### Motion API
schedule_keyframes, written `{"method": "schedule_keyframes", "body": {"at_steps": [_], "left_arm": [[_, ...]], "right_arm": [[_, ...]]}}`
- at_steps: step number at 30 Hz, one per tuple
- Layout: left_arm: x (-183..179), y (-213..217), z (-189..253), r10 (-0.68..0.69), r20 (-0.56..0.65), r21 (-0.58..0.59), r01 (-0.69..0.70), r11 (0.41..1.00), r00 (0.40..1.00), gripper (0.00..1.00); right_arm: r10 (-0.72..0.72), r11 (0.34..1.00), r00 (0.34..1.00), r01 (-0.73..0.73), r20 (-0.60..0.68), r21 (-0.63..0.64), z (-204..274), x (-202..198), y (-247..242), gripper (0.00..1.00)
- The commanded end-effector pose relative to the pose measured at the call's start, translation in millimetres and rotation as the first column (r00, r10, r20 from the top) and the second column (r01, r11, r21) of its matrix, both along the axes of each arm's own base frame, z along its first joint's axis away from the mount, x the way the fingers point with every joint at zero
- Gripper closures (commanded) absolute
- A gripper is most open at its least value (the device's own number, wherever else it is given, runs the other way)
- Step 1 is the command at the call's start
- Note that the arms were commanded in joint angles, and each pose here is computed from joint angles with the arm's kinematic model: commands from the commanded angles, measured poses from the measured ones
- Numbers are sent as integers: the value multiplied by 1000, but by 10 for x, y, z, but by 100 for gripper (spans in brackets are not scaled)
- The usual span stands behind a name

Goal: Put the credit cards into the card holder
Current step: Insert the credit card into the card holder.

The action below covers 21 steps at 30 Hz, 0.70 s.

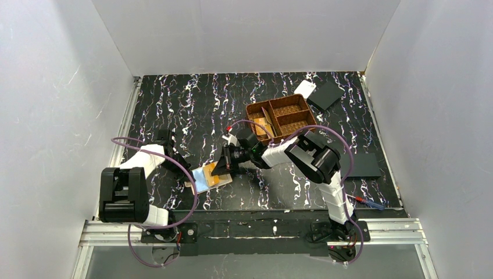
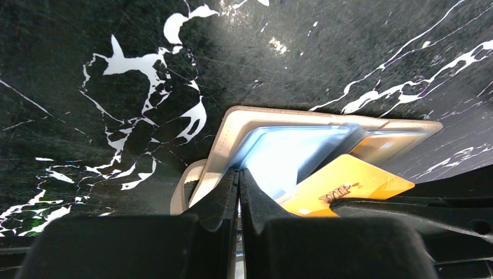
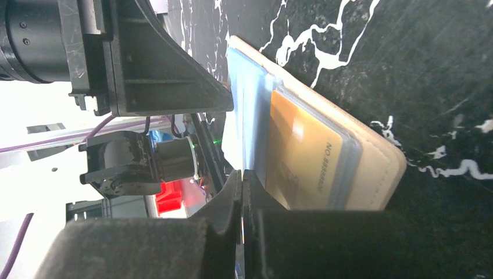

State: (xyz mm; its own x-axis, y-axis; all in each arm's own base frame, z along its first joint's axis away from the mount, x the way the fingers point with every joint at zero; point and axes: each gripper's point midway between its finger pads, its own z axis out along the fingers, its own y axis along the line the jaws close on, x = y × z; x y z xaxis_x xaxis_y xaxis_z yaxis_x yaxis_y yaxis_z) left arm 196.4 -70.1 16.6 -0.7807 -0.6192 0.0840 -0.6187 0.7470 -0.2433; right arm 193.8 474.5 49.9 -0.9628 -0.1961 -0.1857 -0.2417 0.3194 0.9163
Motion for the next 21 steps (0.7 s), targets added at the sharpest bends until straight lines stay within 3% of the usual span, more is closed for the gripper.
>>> {"method": "schedule_keyframes", "body": {"at_steps": [1,21], "left_arm": [[-265,106,-224,4,-91,73,3,997,996,100],[-263,90,-206,19,-60,65,-15,998,998,100]], "right_arm": [[14,999,1000,-14,-1,34,25,-76,35,99],[120,992,992,-119,-23,42,-178,-102,156,99]]}}
